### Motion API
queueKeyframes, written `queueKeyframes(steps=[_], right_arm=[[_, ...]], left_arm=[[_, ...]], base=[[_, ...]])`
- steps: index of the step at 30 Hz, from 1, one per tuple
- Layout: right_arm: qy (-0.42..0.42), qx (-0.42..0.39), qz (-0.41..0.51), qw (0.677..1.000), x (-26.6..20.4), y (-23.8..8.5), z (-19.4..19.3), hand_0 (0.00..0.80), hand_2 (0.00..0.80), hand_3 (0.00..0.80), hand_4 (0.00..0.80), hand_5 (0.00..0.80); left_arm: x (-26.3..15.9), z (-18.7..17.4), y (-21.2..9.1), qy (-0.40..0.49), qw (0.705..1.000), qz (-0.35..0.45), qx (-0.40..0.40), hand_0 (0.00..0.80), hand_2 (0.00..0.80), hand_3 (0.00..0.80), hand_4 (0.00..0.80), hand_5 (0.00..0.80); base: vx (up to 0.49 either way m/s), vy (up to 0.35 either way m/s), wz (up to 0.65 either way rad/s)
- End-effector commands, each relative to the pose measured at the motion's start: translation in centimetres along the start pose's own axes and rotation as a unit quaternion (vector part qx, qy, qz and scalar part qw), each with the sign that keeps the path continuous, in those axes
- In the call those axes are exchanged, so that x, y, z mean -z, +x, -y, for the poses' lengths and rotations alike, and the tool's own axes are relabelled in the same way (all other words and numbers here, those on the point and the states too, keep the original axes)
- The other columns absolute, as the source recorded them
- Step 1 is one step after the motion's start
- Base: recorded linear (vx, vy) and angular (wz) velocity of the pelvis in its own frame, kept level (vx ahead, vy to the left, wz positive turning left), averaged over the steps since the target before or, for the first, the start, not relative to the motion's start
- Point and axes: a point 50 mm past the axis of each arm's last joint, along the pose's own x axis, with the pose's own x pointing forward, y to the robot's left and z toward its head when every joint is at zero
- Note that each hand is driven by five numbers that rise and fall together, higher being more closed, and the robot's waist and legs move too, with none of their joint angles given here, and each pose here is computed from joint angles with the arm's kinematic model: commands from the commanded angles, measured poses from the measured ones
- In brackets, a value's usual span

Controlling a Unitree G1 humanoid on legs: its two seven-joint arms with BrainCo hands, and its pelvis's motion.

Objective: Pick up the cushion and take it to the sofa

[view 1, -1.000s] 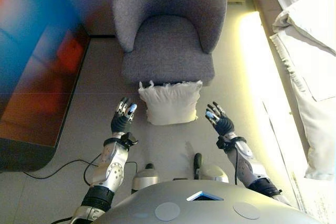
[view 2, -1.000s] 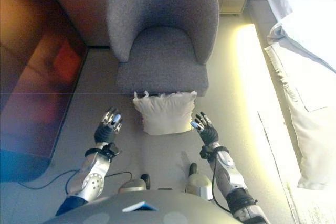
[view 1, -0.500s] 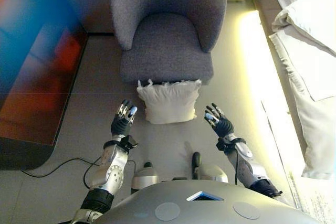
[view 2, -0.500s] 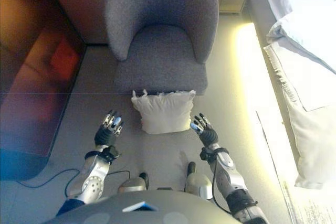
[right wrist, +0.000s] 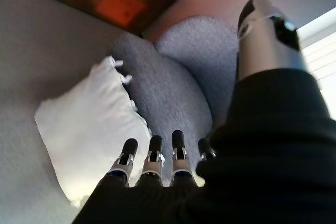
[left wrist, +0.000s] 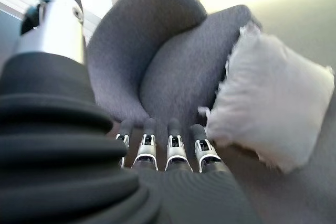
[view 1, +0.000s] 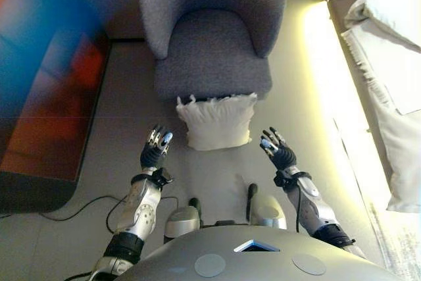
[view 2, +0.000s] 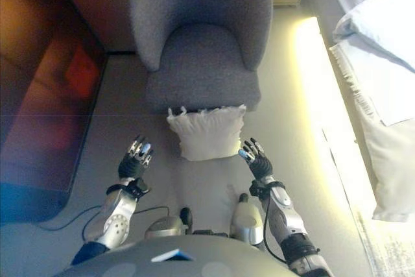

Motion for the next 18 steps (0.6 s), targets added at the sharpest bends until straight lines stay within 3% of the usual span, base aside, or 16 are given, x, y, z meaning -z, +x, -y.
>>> queueKeyframes(steps=[1,11,18], right_arm=[[0.023,-0.022,0.073,0.997,-2.2,0.2,-1.6,0.000,0.000,0.000,0.000,0.000],[0.045,-0.017,0.077,0.996,-3.4,1.4,-1.5,0.000,0.000,0.000,0.000,0.000],[0.042,-0.016,0.057,0.997,-2.2,0.4,-0.7,0.000,0.000,0.000,0.000,0.000]], left_arm=[[-3.1,-0.4,0.1,0.034,0.998,0.055,0.029,0.000,0.000,0.000,0.000,0.000],[-2.8,-0.8,-0.8,0.037,0.997,0.053,0.034,0.000,0.000,0.000,0.000,0.000],[-1.6,-0.8,-1.5,0.033,0.998,0.030,0.039,0.000,0.000,0.000,0.000,0.000]], base=[[0.239,-0.051,0.37],[0.294,-0.106,0.20],[0.310,-0.138,0.11]])
